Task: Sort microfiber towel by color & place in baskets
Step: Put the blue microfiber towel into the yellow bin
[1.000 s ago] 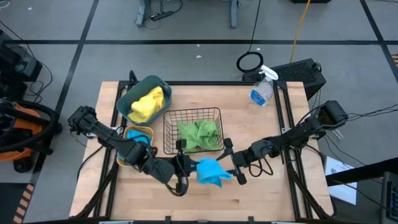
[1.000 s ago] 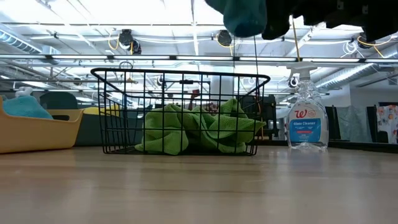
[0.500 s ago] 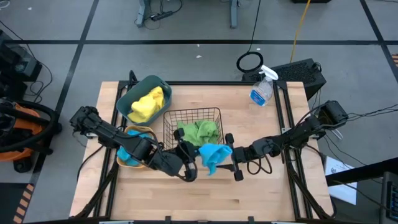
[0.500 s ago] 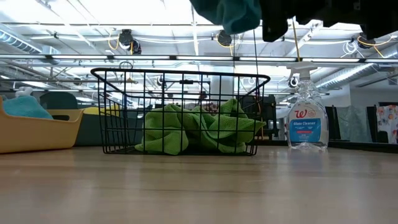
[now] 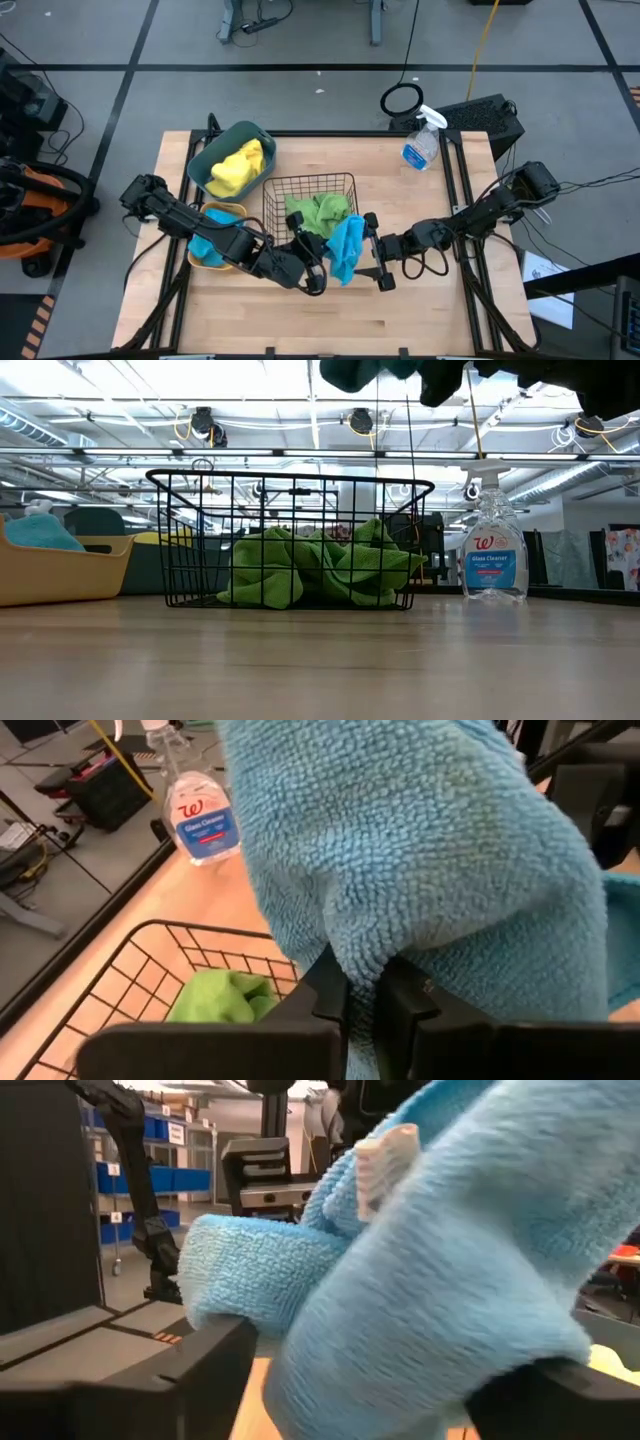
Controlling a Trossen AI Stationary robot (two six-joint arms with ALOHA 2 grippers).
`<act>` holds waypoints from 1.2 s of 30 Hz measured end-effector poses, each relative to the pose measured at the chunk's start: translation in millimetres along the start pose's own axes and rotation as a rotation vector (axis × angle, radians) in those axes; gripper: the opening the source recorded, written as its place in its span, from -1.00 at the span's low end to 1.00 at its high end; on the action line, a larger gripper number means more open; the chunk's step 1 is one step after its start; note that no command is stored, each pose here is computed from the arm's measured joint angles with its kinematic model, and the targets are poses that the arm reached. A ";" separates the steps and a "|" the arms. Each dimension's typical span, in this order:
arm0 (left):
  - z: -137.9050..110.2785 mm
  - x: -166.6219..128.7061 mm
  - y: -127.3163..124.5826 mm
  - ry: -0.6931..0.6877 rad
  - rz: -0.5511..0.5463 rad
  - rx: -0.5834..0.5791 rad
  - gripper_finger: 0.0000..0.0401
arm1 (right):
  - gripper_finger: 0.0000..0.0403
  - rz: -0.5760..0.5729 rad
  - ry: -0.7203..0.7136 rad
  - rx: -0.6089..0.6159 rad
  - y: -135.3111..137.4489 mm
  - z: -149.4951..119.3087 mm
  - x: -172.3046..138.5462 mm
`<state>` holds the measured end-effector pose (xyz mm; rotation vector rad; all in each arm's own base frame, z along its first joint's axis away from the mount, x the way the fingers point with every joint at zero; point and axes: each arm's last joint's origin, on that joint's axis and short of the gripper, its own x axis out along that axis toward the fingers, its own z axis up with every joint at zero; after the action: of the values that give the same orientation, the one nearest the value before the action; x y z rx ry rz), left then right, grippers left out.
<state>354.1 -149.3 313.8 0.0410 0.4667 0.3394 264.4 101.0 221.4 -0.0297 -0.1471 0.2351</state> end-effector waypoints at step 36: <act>-9.2 -34.0 -22.1 0.016 -0.063 -0.131 0.29 | -0.99 0.016 0.003 -0.147 -6.3 2.9 0.1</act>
<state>328.3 -181.7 317.8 -0.1033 0.4599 0.3076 265.5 95.0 224.5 -0.1775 -0.1614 0.2403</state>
